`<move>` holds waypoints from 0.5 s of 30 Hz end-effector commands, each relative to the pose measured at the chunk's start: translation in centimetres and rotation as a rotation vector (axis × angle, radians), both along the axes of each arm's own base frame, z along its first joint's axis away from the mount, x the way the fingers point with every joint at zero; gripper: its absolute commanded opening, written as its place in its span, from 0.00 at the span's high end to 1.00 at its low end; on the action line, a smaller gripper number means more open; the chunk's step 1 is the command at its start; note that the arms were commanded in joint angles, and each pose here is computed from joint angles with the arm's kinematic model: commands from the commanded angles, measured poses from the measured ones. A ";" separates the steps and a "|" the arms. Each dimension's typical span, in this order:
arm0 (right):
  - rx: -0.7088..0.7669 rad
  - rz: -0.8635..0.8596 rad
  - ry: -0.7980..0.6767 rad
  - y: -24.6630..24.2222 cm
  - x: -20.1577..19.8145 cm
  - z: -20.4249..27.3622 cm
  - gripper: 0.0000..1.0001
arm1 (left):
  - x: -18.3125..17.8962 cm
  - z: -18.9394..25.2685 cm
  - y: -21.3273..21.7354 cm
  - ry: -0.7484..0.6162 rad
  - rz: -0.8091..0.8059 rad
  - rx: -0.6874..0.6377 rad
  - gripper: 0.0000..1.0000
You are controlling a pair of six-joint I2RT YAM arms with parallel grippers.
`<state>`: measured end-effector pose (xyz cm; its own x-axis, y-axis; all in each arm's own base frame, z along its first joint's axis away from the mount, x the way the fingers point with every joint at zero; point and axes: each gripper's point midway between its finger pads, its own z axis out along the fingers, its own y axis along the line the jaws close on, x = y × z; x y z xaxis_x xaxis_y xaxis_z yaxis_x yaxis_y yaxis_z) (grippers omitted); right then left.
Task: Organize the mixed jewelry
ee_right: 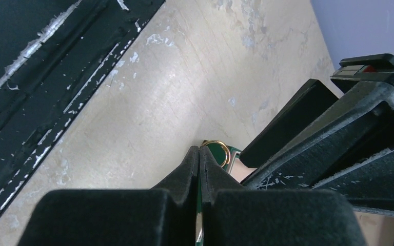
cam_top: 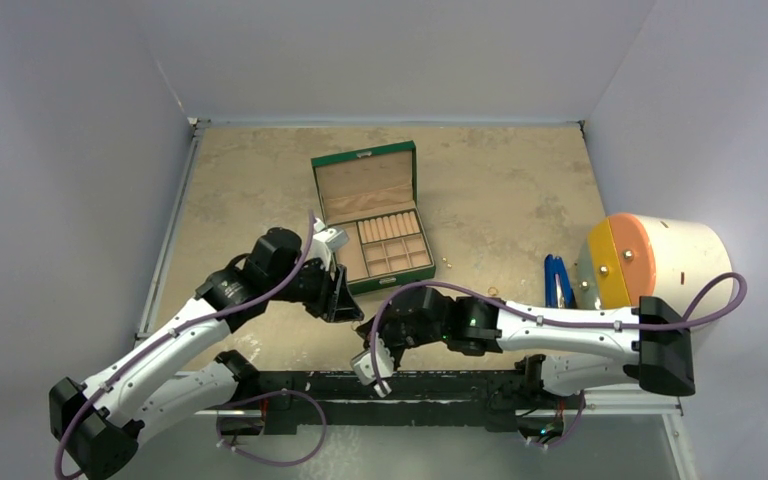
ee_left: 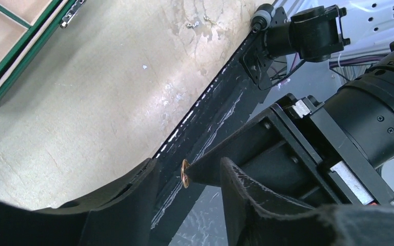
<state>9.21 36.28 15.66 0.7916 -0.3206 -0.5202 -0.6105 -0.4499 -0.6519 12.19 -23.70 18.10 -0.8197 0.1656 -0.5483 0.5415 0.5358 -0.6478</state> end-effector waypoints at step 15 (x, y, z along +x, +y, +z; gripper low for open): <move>0.073 -0.030 -0.127 1.0 1.1 2.8 1.00 | -0.4 0.2 -1.0 0.014 -0.056 -0.049 0.69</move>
